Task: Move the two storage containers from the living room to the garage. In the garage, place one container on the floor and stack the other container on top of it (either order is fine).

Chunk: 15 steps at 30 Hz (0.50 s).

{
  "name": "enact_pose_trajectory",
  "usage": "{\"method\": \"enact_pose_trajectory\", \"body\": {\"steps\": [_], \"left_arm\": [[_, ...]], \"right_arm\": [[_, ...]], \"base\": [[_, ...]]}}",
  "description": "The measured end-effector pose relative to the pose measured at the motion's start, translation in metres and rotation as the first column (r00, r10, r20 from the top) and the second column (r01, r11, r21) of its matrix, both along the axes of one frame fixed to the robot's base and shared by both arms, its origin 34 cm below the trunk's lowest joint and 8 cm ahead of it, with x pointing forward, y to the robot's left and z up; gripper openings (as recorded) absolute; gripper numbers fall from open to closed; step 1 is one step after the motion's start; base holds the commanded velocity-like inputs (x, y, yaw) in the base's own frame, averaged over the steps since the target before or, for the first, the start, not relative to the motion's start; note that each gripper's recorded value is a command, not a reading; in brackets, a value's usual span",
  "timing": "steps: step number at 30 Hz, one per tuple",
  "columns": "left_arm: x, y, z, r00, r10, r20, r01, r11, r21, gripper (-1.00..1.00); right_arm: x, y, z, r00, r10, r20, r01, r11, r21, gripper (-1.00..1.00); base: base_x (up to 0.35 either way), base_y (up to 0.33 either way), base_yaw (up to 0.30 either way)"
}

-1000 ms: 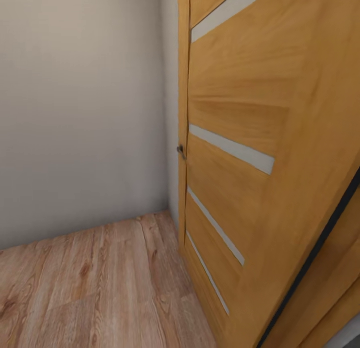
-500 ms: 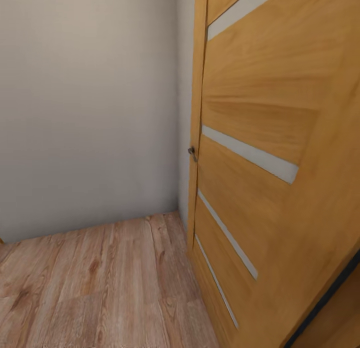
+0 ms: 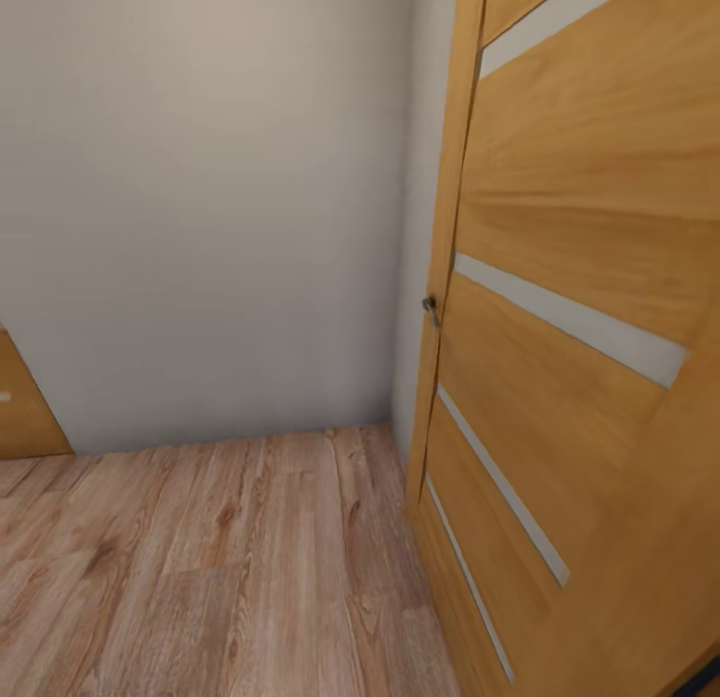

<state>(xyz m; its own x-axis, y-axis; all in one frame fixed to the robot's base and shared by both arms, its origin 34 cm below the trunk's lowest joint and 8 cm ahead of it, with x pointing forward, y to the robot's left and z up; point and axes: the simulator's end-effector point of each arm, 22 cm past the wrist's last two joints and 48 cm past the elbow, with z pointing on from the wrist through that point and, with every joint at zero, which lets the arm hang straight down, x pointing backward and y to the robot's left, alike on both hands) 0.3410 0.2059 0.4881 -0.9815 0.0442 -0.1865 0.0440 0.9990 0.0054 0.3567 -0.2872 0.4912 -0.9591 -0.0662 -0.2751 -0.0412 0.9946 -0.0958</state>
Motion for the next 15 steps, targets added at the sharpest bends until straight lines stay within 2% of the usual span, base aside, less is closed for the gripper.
{"method": "enact_pose_trajectory", "body": {"steps": [3, 10, 15], "left_arm": [[0.0, 0.001, 0.0, 1.0, 0.001, 0.0, -0.001, 1.0, 0.001, 1.0], [0.0, 0.002, 0.0, 1.0, 0.001, 0.002, -0.001, 1.0, 0.002, 1.0], [0.011, 0.002, 0.002, 0.999, 0.006, 0.049, -0.006, 1.0, -0.001, 1.0]], "right_arm": [[-0.001, 0.002, 0.0, 1.0, 0.0, -0.004, 0.0, 1.0, 0.004, 1.0], [-0.019, 0.02, -0.005, 0.998, 0.005, -0.063, -0.003, 1.0, 0.026, 1.0], [-0.037, 0.028, -0.009, 0.995, 0.007, -0.102, -0.004, 0.999, 0.037, 1.0]], "base": [[0.0, 0.0, 0.269], [0.0, 0.0, 0.269], [0.0, 0.0, 0.269]]}}
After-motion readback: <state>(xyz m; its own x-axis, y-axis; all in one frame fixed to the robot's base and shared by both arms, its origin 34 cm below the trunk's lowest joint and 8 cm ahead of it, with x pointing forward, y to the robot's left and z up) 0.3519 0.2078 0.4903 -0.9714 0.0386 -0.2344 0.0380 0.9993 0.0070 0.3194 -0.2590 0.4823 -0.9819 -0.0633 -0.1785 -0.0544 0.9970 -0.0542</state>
